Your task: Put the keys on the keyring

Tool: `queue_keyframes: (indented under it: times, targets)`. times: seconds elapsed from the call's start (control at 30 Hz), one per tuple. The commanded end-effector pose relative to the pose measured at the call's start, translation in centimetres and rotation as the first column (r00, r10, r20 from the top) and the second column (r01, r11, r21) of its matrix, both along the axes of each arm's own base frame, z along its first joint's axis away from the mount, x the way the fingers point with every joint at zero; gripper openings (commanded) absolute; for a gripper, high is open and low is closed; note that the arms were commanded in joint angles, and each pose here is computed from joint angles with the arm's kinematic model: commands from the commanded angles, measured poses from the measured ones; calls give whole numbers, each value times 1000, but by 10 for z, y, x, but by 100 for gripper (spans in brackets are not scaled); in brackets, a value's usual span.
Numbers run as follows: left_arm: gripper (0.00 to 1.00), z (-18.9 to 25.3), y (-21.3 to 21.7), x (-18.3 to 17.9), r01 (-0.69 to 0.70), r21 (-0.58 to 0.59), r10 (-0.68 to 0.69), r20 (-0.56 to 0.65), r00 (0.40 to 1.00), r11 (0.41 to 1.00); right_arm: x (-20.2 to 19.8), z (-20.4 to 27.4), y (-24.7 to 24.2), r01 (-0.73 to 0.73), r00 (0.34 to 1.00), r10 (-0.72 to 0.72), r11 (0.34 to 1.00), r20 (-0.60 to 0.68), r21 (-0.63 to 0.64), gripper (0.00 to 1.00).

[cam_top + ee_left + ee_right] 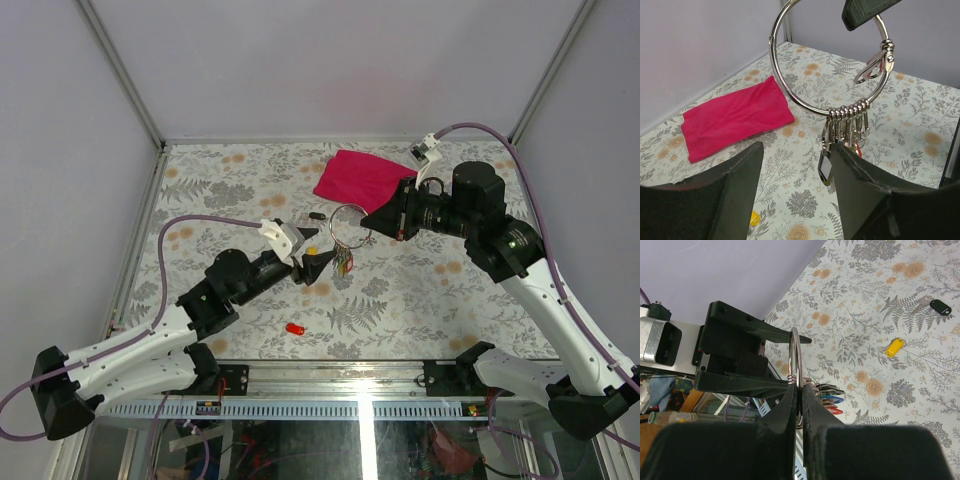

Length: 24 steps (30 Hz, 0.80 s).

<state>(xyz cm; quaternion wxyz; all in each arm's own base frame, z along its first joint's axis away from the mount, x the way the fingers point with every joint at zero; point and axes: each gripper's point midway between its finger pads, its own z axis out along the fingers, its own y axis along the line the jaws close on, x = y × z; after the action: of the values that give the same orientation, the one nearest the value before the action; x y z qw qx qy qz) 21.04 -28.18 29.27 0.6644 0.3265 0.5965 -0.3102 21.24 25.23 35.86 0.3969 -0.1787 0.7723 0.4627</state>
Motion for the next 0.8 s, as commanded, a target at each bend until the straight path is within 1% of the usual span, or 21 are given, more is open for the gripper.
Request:
queue_keyframes:
  times: [0.0,0.13,0.33,0.77]
  targets:
    - [59,39,-1,1,-8,-86,15,82,997,996,-2,21,8,-39,998,36,997,56,61,0]
    - [60,41,1,3,-20,-90,28,87,996,996,-2,20,8,-42,998,39,997,53,62,0]
    - [54,48,2,5,-36,-110,46,97,994,993,-2,20,10,-47,998,44,997,49,66,0]
    - [53,46,-4,5,-20,-106,31,97,995,994,-2,19,10,-50,998,47,996,45,70,0]
